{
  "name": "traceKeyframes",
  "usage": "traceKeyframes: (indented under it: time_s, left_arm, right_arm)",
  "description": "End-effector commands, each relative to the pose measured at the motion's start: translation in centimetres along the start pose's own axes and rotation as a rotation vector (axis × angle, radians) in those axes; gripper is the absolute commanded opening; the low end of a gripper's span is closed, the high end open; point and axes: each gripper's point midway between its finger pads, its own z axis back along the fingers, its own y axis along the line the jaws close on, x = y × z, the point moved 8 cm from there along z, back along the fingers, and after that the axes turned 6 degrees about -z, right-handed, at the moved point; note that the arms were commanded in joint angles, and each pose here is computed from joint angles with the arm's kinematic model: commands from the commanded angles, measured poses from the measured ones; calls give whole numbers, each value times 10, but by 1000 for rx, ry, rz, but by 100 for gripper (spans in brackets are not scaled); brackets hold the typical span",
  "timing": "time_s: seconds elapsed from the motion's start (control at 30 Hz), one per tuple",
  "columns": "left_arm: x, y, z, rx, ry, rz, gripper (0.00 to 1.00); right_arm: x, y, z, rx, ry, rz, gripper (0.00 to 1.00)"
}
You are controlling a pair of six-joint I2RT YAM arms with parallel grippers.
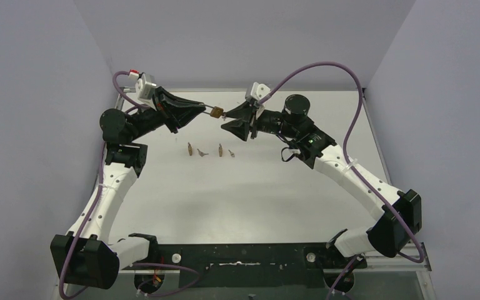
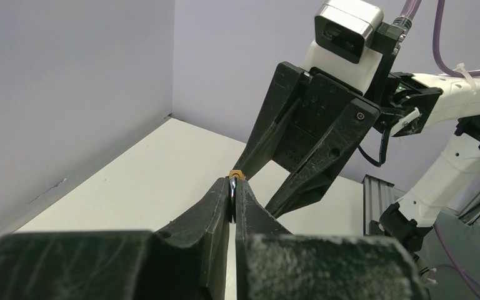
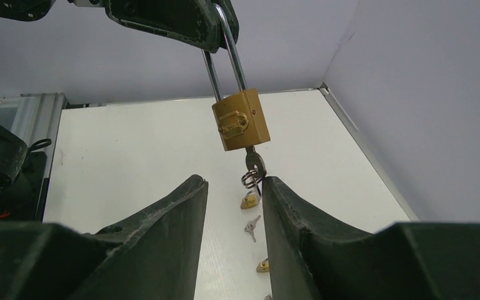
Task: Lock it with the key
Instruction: Lock the lock.
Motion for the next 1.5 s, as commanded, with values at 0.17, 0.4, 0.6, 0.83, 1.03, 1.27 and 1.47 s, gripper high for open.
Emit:
traceKeyframes:
  time_s: [0.17, 0.4, 0.6, 0.83, 1.03, 1.27, 1.47]
  left_arm:
    - [16, -9, 1, -24, -47, -75, 0]
    - [16, -9, 1, -23, -46, -75, 0]
    - [15, -8, 1, -19, -45, -74, 0]
    - [14, -6, 2, 1, -46, -76, 0]
    - [15, -4, 3, 25, -44, -84, 0]
    - [18, 0, 7, 63, -54, -93, 0]
    - [20, 3, 8, 86, -67, -97, 0]
  right_arm:
    - [28, -5, -7, -13, -87, 79, 27]
    - [30, -7, -8, -20, -90, 77, 8]
    - [32, -8, -7, -39, -92, 73, 0]
    - [34, -12, 1, -115, -88, 61, 0]
    - [33, -13, 9, -141, -86, 56, 0]
    - [30, -14, 27, -175, -69, 46, 0]
    - [27, -13, 43, -204, -73, 32, 0]
